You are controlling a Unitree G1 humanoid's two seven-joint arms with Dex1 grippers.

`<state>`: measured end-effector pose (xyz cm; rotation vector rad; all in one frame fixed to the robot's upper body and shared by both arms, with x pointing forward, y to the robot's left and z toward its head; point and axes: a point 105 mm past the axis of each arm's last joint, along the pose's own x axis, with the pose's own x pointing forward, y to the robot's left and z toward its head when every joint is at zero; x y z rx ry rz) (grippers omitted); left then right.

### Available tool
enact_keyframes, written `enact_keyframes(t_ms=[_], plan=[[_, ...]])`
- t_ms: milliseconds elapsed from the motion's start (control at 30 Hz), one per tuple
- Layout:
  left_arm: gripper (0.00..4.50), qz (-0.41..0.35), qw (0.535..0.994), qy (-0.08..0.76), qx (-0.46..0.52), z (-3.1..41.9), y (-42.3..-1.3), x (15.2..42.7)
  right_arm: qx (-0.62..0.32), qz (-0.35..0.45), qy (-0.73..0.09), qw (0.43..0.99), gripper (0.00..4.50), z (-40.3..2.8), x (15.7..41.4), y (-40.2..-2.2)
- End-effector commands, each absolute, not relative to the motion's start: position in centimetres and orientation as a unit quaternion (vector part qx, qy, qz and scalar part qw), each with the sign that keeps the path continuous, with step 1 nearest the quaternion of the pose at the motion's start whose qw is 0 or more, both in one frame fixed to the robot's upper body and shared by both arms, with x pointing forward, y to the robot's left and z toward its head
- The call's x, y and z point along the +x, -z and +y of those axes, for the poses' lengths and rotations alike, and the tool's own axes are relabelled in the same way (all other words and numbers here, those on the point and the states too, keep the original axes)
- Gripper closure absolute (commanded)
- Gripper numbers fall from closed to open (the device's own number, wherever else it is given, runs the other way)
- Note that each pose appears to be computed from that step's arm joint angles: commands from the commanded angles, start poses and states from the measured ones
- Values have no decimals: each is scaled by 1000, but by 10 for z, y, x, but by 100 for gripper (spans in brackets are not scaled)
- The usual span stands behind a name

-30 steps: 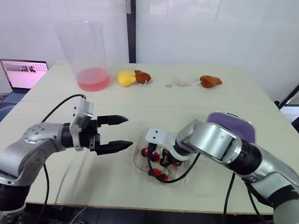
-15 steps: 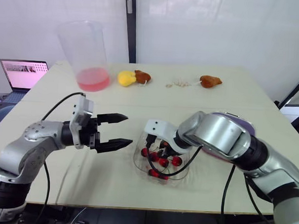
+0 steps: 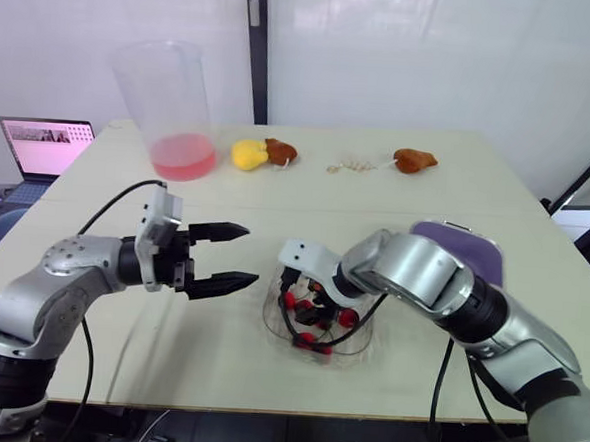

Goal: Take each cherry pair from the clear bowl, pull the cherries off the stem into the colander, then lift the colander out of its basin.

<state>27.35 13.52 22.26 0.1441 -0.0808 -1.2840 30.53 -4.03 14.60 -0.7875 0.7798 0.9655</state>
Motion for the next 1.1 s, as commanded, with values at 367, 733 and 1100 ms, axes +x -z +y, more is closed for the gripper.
enact_keyframes(t_ms=[367,733,1100], plan=[[0,-53,794,599,85,136,-233,271,-363,348,-444,742,81,-36,305,-143],[0,-55,793,600,85,135,-234,271,-373,339,-430,749,299,-38,310,-142],[0,-58,794,599,81,134,-234,273,-377,288,-448,757,299,-37,304,-170]])
